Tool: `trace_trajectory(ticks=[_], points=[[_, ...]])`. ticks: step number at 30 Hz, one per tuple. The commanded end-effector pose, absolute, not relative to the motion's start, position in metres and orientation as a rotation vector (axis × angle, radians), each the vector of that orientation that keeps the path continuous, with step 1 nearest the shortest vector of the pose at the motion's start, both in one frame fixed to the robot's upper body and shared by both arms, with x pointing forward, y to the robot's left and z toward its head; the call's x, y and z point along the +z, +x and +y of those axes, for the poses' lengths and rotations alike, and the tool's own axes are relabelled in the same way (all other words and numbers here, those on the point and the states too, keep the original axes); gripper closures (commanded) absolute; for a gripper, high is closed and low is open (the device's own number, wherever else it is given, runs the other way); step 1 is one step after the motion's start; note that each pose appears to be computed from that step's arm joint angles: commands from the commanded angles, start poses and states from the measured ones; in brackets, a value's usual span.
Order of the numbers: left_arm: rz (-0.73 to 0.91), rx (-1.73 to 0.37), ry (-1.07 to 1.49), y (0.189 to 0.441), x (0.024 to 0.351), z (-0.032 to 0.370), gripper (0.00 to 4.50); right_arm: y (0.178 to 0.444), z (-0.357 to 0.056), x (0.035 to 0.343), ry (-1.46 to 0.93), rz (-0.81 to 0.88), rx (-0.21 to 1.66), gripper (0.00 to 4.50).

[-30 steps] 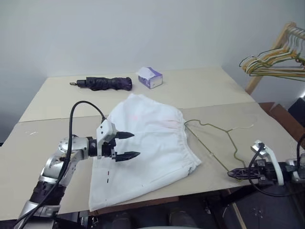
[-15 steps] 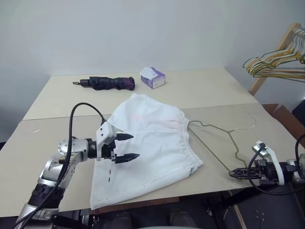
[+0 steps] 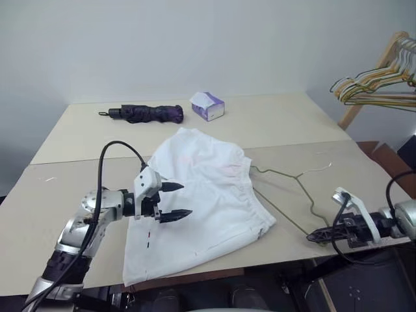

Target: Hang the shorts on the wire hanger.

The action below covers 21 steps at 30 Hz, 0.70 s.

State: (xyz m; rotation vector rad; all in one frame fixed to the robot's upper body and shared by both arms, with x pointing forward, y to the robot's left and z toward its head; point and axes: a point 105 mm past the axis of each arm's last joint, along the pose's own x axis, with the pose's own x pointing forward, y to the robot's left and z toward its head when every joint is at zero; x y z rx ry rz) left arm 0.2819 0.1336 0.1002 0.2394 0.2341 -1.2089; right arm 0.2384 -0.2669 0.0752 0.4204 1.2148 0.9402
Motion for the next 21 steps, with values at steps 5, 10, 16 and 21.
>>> trace_trajectory(ticks=[5, 10, 16, 21], points=[[0.172, -1.212, 0.288, 0.289, 0.11, 0.127, 0.02, 0.269, -0.267, 0.091, 0.365, 1.17, 0.987, 4.5], [0.169, -1.22, 0.307, 0.288, 0.108, 0.122, 0.02, 0.27, -0.263, 0.092, 0.305, 1.22, 1.036, 4.5], [0.172, -1.206, 0.329, 0.288, 0.106, 0.125, 0.02, 0.294, -0.26, 0.089, 0.241, 1.219, 1.007, 4.5], [0.172, -1.197, 0.331, 0.288, 0.105, 0.125, 0.02, 0.312, -0.254, 0.091, 0.239, 1.158, 0.989, 4.5]])
